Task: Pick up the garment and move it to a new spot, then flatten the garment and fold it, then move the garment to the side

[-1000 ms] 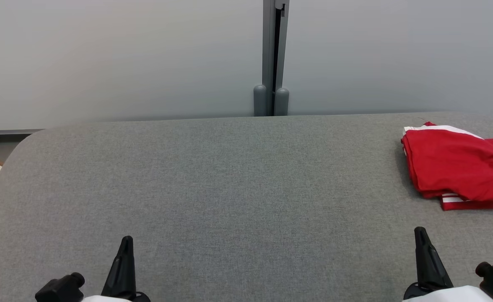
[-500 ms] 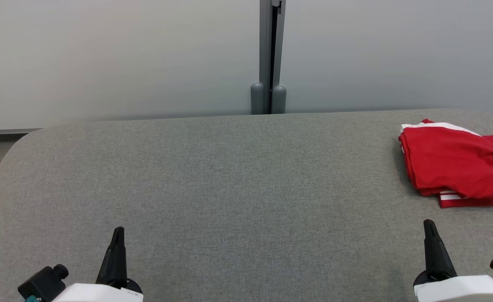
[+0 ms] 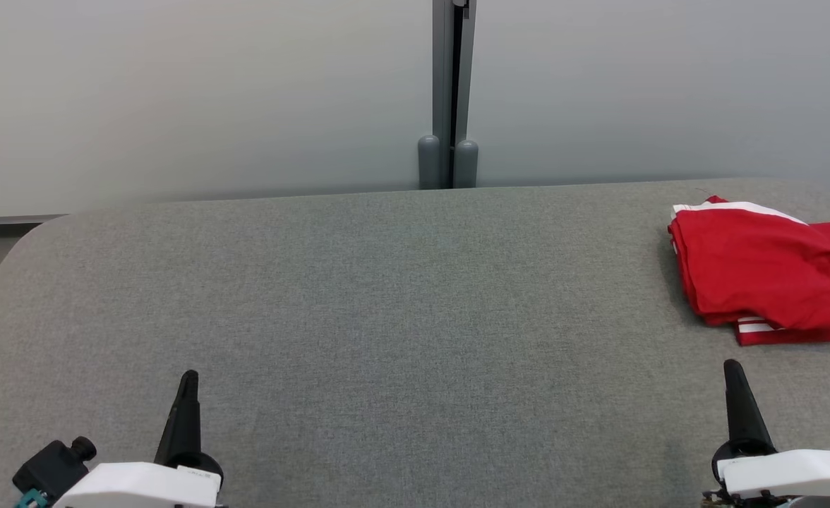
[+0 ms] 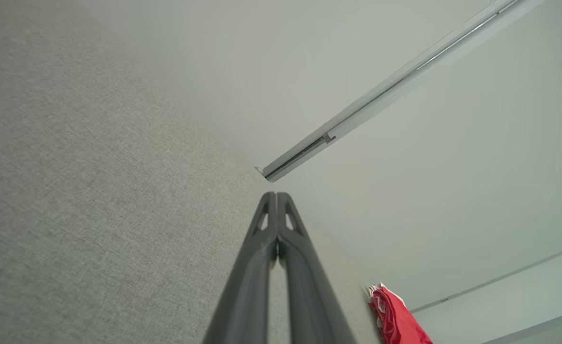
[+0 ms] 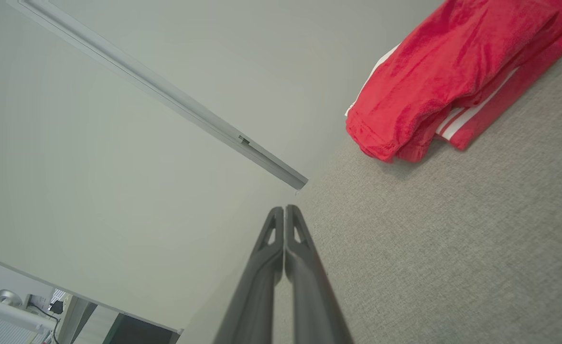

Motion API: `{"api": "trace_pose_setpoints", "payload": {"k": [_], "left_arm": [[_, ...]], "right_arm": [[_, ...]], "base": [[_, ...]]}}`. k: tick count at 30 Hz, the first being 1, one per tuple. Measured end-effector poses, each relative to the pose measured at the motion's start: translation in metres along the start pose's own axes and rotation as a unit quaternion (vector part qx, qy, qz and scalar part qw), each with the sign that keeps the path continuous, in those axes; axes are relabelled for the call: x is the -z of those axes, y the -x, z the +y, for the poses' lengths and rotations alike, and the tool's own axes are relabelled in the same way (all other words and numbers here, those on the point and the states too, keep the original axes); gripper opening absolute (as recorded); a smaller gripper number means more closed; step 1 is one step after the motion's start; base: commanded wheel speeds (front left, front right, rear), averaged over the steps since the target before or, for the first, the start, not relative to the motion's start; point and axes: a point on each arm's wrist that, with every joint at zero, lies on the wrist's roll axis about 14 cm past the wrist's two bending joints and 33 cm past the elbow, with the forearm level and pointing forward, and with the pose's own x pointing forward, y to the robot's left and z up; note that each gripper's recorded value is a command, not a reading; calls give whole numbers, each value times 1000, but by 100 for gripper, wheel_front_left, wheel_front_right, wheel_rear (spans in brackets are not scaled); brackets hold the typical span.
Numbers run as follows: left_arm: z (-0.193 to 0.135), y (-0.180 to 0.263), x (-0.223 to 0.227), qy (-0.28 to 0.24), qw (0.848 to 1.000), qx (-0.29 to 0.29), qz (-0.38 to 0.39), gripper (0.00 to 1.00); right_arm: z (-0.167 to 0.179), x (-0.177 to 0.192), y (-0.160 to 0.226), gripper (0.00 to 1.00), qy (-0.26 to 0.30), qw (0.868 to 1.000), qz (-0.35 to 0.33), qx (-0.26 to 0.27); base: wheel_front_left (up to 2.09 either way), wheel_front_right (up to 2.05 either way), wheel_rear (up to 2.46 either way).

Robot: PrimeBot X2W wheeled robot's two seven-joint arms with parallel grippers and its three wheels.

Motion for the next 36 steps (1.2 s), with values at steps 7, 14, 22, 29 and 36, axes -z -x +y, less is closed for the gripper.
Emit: {"api": "trace_pose_setpoints", "payload": {"k": [7, 14, 22, 29, 36], "left_arm": [[0, -4, -2, 41, 999, 0, 2, 0], [-1, -9, -4, 78, 997, 2, 3, 0], [-2, -14, -6, 116, 993, 6, 6, 0], [-5, -19, -9, 148, 989, 12, 7, 0], [-5, -22, -10, 179, 984, 14, 8, 0]], "right_arm": [[-1, -4, -3, 0, -41, 999, -3, 3], [-1, -8, -6, 0, -78, 997, -7, 4], [-3, -13, -8, 0, -119, 993, -11, 7], [-3, -16, -11, 0, -152, 988, -13, 6], [-4, -20, -13, 0, -183, 983, -16, 6]], "base": [[0, 0, 0], [0, 0, 0], [0, 0, 0], [0, 0, 0], [0, 0, 0]]}}
